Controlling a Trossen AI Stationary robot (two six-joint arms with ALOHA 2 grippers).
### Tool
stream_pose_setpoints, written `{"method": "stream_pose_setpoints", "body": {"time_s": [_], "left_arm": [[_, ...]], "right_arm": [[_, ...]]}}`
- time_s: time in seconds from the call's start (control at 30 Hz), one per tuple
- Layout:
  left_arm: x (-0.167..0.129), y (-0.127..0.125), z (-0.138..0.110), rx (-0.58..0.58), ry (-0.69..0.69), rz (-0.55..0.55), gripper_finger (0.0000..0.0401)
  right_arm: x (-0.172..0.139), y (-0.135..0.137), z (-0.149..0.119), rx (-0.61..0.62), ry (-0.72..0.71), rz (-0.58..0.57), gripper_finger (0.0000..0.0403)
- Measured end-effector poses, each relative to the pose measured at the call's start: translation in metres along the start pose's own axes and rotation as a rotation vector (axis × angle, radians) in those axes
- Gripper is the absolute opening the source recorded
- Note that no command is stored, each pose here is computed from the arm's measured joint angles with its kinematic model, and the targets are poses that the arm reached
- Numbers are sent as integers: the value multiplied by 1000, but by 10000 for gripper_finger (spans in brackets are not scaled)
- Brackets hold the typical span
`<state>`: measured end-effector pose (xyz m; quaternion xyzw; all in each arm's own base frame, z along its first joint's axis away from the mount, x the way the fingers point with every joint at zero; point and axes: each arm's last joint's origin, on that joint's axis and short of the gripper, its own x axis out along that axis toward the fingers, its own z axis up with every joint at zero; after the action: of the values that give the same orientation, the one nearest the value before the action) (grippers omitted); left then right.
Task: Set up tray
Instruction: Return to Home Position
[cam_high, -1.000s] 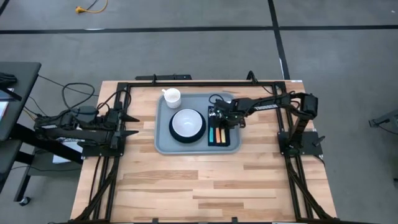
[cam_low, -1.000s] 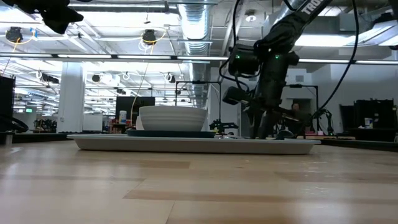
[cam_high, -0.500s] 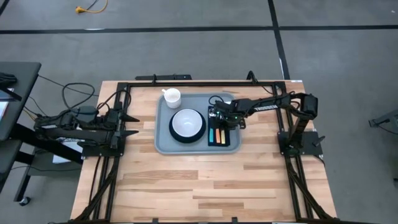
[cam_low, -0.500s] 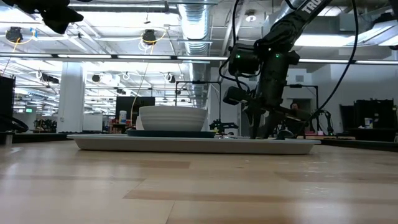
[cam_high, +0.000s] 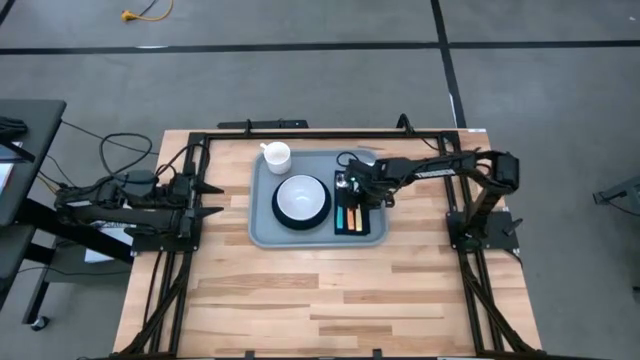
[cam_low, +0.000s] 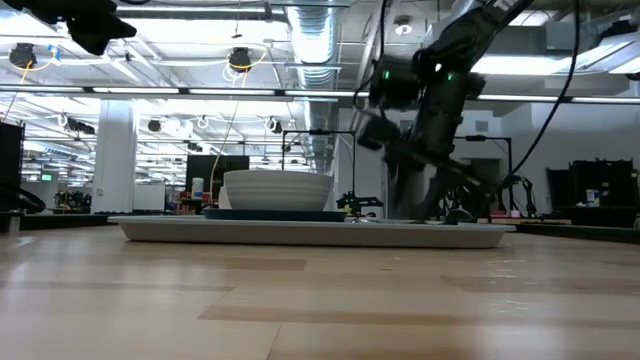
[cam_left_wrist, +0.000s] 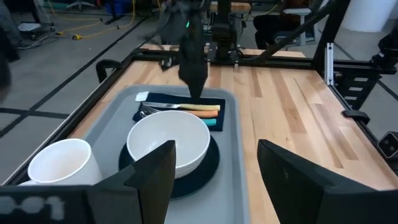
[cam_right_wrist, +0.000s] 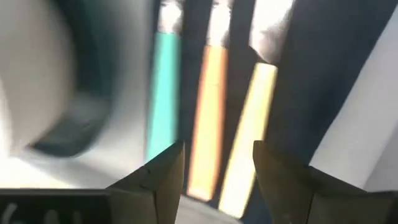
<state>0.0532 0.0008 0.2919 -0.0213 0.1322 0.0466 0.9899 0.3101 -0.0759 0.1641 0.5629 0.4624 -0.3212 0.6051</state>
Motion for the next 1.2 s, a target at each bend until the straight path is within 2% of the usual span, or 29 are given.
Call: {"method": "stream_pose_setpoints", "body": {"time_s": [0.07,0.17,0.2,0.3,0.43,0.57,0.7,0.83,0.93,1.03,1.2], "left_arm": [[0,0,0,-31,-4,2,214],[11,-2,0,-212,-90,-19,214],[15,-3,-3,-235,-117,-40,214],[30,-5,-16,-238,-227,-80,214],[48,-3,-48,-280,-327,-23,214],[55,-1,-73,-257,-420,4,214],[63,-3,-83,-218,-410,-14,214],[67,-3,-94,-205,-383,12,214],[70,-5,-98,-224,-387,-8,214],[71,-9,-102,-228,-351,-40,214],[70,-15,-103,-221,-341,-90,214]], "right_arm": [[-15,3,-2,-15,-53,35,186],[-44,7,-7,-57,-147,109,192],[-55,8,-9,-74,-175,136,193],[-84,13,-17,-154,-251,246,194],[-110,18,-34,-289,-292,363,191],[-121,28,-53,-340,-332,460,187],[-124,48,-70,-727,-437,587,187],[-147,64,-83,-1149,-517,899,189],[-173,61,-88,-1380,-561,1094,188],[-188,45,-89,-1473,-635,1111,185],[-196,0,-86,-1452,-705,1068,181]]}}
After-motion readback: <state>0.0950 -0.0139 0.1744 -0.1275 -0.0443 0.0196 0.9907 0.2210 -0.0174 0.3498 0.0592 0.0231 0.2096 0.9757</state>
